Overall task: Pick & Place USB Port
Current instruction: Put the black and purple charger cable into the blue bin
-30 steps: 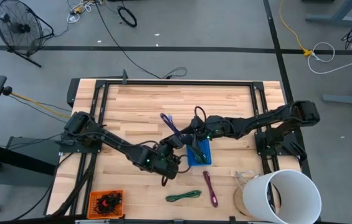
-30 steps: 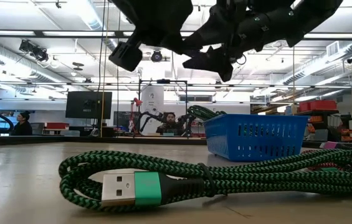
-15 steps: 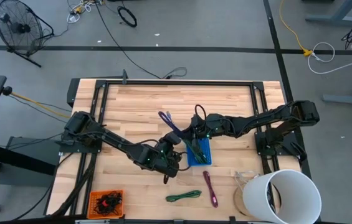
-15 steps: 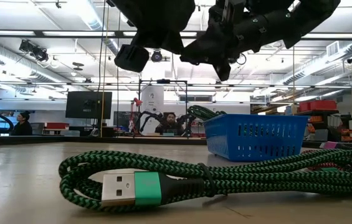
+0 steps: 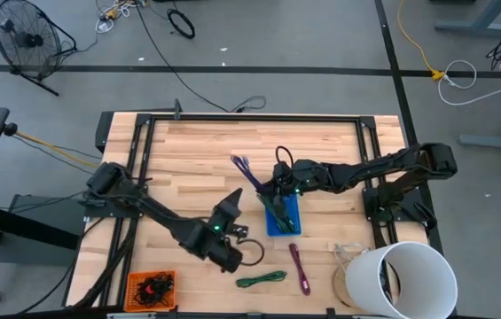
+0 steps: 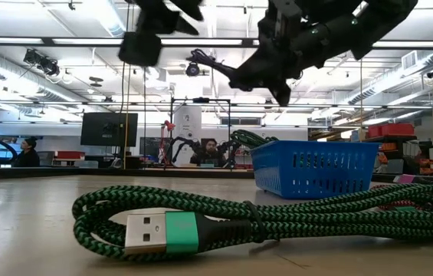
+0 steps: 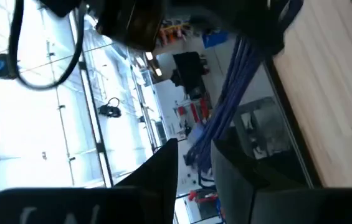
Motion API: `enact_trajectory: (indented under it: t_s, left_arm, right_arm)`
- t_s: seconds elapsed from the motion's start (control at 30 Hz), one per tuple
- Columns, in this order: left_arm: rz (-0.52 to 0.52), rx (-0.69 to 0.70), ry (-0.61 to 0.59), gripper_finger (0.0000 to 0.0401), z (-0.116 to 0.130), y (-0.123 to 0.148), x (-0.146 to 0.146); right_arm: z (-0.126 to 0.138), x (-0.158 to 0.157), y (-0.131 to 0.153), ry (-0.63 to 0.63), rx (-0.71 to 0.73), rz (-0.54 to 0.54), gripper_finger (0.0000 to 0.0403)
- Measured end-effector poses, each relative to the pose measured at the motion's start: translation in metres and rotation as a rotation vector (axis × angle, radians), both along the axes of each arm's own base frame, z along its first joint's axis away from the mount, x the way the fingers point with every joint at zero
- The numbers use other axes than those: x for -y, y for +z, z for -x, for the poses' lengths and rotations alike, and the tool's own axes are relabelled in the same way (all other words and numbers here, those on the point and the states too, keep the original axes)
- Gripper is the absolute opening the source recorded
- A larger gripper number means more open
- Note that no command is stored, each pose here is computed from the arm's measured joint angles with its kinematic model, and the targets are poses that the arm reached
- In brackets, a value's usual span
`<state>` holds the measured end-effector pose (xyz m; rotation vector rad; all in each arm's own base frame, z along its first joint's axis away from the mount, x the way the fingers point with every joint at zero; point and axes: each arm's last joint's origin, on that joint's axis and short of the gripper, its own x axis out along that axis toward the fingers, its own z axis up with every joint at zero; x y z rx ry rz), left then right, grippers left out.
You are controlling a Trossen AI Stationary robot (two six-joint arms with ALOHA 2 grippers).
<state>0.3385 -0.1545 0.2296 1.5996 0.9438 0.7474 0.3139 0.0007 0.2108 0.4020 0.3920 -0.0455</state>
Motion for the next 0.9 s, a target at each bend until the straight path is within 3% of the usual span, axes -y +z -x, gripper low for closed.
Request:
enact_trajectory:
  t_s: [0.2, 0.4, 0.6, 0.77, 0.9]
  left_arm:
    - [0.125, 0.083, -0.07, 0.009, 0.039, 0.009, 0.004]
    - [0.436, 0.137, -0.047, 0.0085, 0.075, 0.022, 0.005]
    - [0.72, 0.185, 0.105, 0.0085, 0.093, 0.026, 0.004]
    - [0.812, 0.252, 0.192, 0.0085, 0.099, 0.025, 0.004]
    - [0.826, 0.279, 0.218, 0.0085, 0.101, 0.025, 0.004]
  right_arm:
    - [0.019, -0.016, 0.008, -0.011, -0.108, 0.006, 0.002]
    - [0.04, -0.05, 0.011, -0.079, -0.211, -0.017, 0.002]
    - [0.055, -0.085, -0.005, -0.18, -0.321, -0.086, 0.002]
    - [0.066, -0.106, -0.007, -0.248, -0.311, -0.089, 0.002]
    - [0.071, -0.117, -0.009, -0.278, -0.29, -0.073, 0.002]
